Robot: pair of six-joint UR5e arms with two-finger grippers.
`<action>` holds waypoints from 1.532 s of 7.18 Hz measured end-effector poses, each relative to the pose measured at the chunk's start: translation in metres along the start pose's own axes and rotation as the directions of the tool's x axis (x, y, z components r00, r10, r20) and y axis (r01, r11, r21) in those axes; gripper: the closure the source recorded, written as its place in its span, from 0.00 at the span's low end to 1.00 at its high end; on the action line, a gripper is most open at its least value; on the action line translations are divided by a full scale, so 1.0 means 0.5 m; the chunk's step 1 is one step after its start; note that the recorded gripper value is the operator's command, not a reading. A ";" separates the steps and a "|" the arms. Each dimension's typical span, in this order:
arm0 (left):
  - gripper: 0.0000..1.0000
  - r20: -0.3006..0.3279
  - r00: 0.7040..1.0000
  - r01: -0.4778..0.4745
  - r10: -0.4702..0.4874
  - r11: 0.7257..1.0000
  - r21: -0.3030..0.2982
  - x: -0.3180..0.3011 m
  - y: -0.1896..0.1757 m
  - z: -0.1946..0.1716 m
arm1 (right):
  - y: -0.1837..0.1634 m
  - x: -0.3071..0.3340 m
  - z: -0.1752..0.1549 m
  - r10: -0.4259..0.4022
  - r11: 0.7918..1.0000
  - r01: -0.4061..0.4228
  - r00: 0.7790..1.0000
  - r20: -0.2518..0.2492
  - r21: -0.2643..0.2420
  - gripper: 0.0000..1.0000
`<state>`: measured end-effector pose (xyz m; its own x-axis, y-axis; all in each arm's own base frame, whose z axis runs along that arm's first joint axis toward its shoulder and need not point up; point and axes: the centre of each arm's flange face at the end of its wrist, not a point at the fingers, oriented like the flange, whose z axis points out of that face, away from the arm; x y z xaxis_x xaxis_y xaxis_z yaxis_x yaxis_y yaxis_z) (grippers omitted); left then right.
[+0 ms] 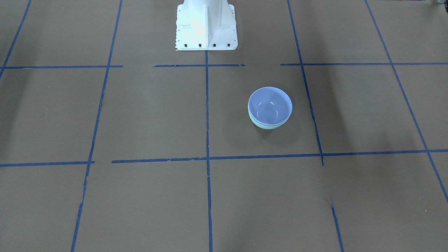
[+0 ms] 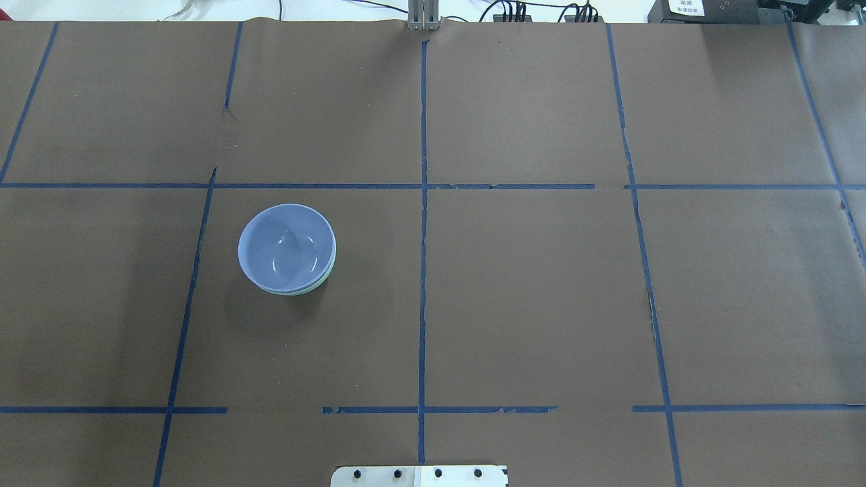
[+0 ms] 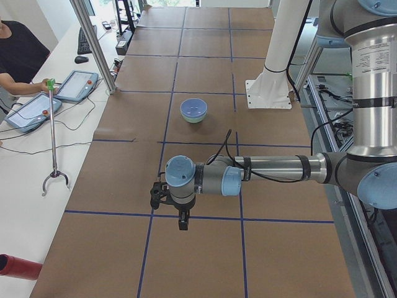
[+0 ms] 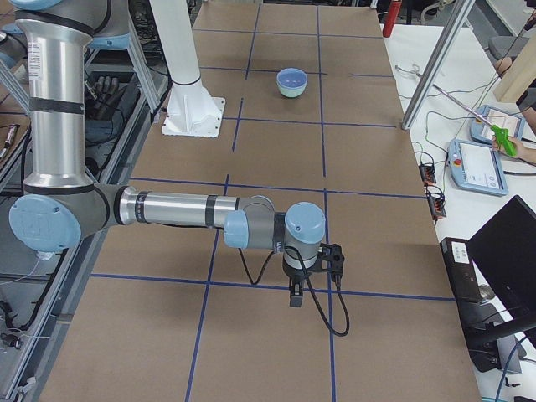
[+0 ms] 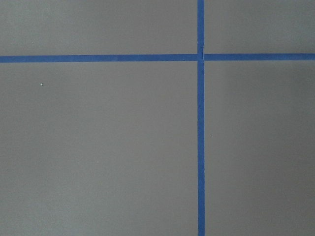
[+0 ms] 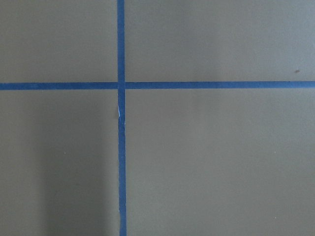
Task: Stack blue bowl on green bowl
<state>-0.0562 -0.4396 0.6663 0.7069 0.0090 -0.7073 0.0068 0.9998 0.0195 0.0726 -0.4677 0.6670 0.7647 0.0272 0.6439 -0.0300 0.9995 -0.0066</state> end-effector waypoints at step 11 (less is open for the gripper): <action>0.00 0.001 1.000 -0.005 0.005 1.000 0.008 0.003 -0.005 -0.007 | 0.000 0.000 0.000 0.000 1.000 0.000 1.000 0.000 0.000 0.00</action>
<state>-0.0574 -0.4421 0.6627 0.7079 0.0137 -0.7062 0.0094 0.9995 0.0287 0.0726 -0.4677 0.6670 0.7646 0.0270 0.6439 -0.0300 0.9995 -0.0062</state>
